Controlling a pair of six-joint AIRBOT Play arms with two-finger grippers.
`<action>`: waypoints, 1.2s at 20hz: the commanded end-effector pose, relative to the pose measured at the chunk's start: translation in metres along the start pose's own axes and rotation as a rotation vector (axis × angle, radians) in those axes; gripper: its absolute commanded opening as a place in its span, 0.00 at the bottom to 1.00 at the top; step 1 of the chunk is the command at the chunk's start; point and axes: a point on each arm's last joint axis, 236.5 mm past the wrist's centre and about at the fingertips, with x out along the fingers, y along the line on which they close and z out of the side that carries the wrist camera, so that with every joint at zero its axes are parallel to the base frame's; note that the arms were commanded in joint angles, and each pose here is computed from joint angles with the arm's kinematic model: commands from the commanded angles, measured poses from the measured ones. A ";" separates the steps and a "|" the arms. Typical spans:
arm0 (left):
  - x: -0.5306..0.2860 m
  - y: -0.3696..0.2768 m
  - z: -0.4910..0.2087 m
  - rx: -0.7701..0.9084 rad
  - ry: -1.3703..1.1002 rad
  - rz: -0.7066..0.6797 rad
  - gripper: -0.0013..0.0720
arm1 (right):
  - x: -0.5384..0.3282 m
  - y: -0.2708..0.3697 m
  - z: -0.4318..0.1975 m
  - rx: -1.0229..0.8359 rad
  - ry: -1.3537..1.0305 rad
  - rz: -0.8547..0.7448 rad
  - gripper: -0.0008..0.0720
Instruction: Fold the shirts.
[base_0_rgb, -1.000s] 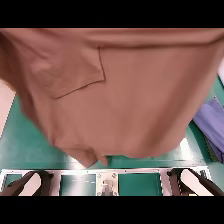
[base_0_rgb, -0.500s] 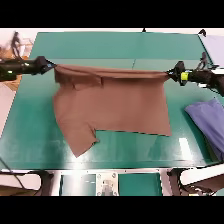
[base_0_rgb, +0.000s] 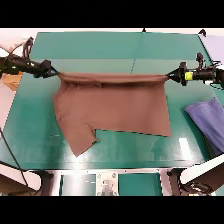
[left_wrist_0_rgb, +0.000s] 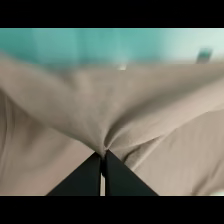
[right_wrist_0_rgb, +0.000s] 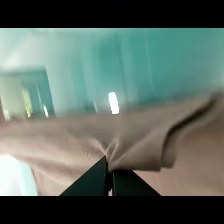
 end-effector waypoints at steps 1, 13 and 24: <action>0.000 0.011 -0.047 -0.053 0.201 0.054 0.05 | -0.002 -0.030 -0.043 0.031 0.178 -0.127 0.03; 0.029 0.020 -0.084 -0.127 0.276 0.028 0.60 | 0.011 -0.063 -0.087 0.092 0.335 -0.292 0.53; -0.040 -0.010 -0.233 -0.333 0.366 0.042 0.72 | -0.066 -0.079 -0.200 0.119 0.343 -0.536 0.40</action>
